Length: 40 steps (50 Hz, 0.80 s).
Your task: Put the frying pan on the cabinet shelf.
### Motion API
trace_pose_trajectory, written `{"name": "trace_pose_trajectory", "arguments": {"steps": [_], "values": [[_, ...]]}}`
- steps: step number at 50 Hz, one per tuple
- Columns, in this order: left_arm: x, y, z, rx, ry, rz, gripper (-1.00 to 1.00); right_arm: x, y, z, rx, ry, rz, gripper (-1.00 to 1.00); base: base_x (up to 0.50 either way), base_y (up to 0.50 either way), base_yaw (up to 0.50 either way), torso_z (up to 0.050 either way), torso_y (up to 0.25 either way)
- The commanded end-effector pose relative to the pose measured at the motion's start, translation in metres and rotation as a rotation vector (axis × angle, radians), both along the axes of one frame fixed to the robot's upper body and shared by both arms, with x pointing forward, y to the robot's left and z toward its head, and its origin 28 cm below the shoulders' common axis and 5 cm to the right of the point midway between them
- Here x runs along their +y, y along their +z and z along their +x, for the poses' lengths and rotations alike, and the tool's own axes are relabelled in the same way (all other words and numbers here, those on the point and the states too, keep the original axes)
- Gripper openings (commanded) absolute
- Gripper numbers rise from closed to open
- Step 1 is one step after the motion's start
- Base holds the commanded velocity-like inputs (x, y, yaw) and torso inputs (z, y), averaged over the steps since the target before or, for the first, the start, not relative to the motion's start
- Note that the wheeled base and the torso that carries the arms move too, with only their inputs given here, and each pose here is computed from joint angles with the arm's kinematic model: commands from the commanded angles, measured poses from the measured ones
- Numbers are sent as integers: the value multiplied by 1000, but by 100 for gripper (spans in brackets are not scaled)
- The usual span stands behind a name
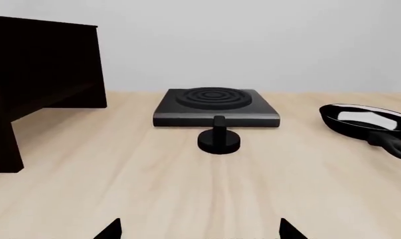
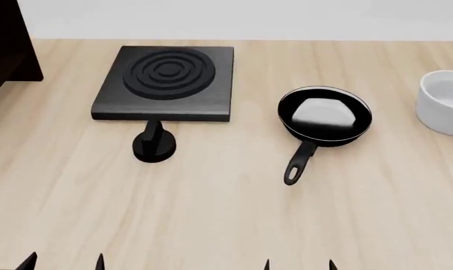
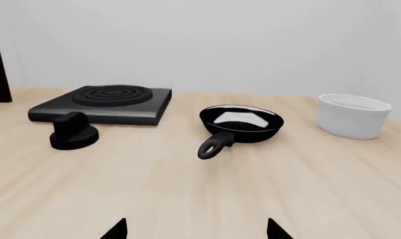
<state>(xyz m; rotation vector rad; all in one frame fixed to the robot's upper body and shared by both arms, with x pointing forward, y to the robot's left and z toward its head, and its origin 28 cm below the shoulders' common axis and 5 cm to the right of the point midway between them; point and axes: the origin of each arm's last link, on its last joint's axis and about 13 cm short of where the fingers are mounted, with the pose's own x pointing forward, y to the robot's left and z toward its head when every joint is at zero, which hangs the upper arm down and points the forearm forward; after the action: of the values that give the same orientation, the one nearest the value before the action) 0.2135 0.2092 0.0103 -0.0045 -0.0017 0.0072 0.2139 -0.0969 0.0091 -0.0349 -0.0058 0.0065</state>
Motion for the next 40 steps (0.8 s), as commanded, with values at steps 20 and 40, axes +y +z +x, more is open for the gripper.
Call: {"name": "trace_pose_trajectory", "arguments": {"steps": [20,40], "values": [[0,4,-2,-11,10,12,100,-1,6,-1,-19,-17,-9,100,6,19,0,0,0],[-2,7,-2,-12,-8,7,100,-5,-8,3,-5,-36,-50,100,212,454,0,0,0]]}}
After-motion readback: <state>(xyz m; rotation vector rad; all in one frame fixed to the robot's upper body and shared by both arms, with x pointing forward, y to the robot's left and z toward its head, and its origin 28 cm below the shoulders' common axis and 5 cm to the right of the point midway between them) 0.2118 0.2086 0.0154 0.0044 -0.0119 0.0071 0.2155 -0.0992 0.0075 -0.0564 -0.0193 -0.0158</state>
